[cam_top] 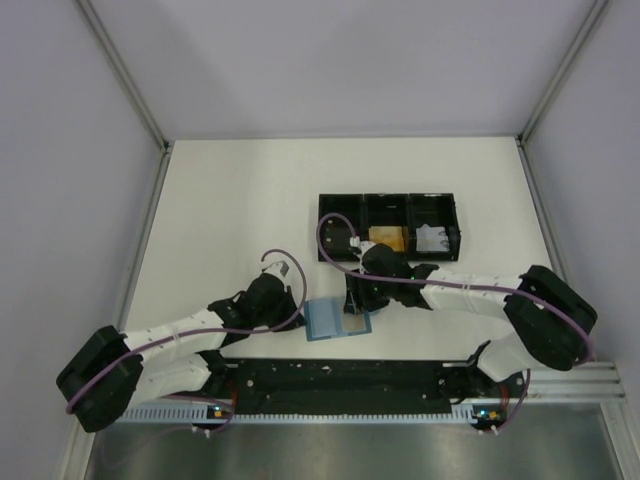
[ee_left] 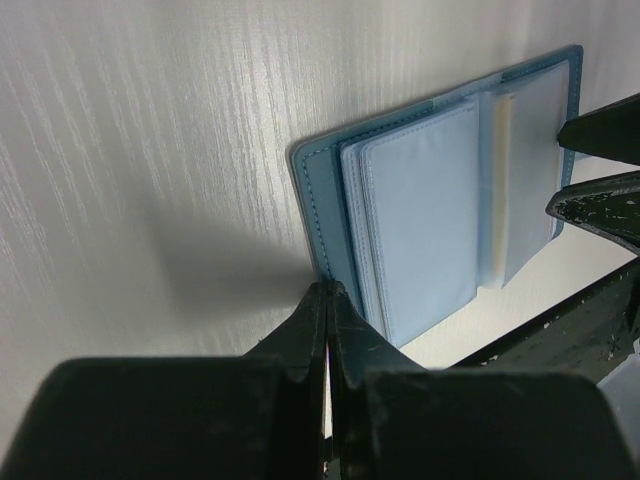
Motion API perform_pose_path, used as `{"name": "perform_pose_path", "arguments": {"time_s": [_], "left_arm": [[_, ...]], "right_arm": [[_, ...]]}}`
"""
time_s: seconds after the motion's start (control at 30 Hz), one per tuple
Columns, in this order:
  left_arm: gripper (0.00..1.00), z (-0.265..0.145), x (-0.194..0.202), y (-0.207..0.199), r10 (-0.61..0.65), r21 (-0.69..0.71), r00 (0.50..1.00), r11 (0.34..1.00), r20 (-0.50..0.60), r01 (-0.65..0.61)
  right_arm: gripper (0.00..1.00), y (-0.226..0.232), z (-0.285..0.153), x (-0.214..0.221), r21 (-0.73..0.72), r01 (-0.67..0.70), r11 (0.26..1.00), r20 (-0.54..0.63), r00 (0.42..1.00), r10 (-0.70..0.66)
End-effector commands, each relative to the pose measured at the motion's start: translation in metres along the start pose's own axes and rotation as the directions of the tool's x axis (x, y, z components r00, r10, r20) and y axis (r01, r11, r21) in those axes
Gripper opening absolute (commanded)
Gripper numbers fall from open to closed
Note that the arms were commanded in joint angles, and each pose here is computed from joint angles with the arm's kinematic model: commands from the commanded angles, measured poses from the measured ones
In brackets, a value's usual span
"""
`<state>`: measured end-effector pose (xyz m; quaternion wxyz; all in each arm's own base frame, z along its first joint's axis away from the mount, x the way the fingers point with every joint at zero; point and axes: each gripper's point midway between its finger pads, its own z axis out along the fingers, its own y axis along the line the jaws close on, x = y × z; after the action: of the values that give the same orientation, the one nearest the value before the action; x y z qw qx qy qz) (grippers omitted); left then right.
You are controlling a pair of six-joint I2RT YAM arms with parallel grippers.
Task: Take the credit cards out of the card holder
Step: Remove the credit card from the card holder.
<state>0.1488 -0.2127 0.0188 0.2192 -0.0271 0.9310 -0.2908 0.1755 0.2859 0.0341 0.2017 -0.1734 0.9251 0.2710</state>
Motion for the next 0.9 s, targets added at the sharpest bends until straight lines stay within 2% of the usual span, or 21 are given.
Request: {"name": "perform_pose_path", "arguments": {"time_s": [0.0,0.4,0.6,0.87], "left_arm": [[0.00,0.001,0.006,0.003,-0.002,0.000,1.000,1.000,-0.013,0.002],[0.00,0.000,0.007,-0.001,-0.004,0.018,1.000,1.000,-0.011,0.004],[0.00,-0.001,0.006,0.000,-0.012,0.013,1.000,1.000,0.002,0.012],[0.00,-0.002,0.004,0.000,-0.016,0.014,1.000,1.000,0.013,0.016]], "right_arm": [[0.47,0.011,0.003,-0.003,-0.045,0.003,0.999,0.013,1.000,-0.002],[0.46,0.025,0.011,-0.002,-0.116,-0.013,0.993,-0.010,1.000,0.012],[0.47,0.030,-0.005,-0.015,-0.116,0.019,0.993,0.038,0.999,-0.015],[0.51,0.009,-0.021,-0.018,0.005,0.034,0.999,0.071,0.997,-0.035]]}}
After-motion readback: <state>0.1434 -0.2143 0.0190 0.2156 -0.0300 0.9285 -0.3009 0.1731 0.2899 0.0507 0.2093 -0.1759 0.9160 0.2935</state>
